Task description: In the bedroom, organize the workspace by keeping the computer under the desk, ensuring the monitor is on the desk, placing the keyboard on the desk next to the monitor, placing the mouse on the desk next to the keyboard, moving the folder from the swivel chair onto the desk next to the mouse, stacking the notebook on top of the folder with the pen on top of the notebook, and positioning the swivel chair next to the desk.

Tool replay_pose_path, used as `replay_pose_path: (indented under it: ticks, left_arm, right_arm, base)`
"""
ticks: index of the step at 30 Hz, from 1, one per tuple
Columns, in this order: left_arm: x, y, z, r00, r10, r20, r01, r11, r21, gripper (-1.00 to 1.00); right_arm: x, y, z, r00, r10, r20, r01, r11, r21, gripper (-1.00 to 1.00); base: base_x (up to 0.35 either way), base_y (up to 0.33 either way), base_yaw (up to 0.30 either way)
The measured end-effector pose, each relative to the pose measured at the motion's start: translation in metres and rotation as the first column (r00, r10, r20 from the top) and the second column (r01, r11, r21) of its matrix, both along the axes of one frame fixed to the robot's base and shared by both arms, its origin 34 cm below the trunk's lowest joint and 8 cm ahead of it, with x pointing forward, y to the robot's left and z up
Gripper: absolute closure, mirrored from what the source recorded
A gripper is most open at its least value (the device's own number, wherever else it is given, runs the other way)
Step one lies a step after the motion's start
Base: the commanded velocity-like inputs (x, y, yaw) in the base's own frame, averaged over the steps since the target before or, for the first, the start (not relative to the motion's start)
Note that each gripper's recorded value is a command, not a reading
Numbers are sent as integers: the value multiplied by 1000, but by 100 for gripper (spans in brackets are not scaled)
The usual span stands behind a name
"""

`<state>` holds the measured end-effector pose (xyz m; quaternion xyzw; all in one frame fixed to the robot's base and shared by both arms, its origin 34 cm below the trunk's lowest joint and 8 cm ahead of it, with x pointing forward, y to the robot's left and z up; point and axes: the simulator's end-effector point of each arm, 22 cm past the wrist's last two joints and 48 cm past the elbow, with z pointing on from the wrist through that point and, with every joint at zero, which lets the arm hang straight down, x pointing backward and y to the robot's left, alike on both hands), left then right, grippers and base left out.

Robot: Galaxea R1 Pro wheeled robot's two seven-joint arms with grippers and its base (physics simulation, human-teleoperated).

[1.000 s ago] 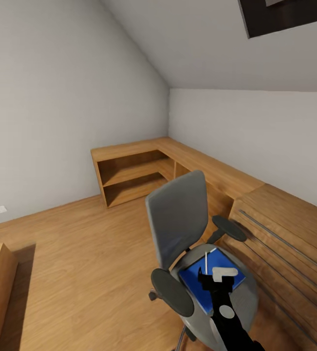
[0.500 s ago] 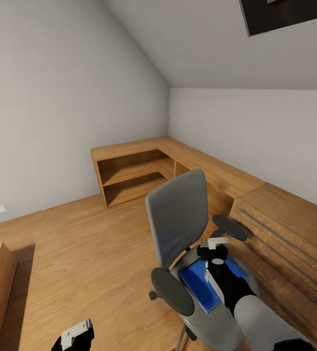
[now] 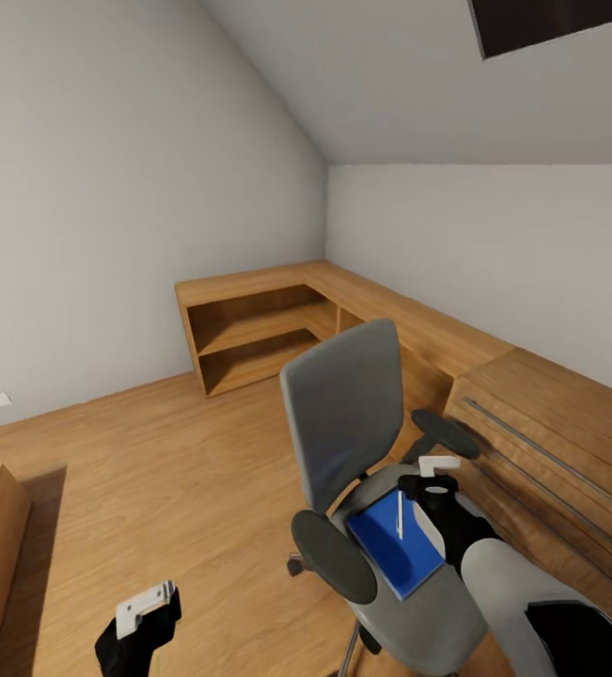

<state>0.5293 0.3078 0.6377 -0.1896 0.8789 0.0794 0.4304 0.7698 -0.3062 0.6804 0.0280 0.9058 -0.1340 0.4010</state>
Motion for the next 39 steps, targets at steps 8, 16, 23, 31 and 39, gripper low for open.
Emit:
replay_pose_path:
  ticks: [8,16,23,31,39]
  left_arm:
    - [24,-27,57,994,-81,-77,70,987,-143,-100]
    - [21,-47,44,993,-86,-82,61,961,-268,-100]
    - [19,-32,32,995,-52,-83,28,962,-272,-100]
    - [18,-26,30,996,-37,-81,14,963,-269,-100]
    - [19,-23,18,998,-26,-64,8,964,-266,-100]
  right_arm:
    - [-27,0,-43,992,-16,-122,20,999,29,-100]
    - [-33,27,-63,989,7,-148,1,998,56,-100]
    - [-34,39,-77,988,18,-151,-8,998,68,-100]
    - [-35,40,-79,988,19,-153,-9,998,69,-100]
    - [-37,39,-94,988,18,-154,-7,998,69,-100]
  base:
    - [0,0,0]
    - [0,0,0]
    - [0,0,0]
    - [0,0,0]
    - [0,0,0]
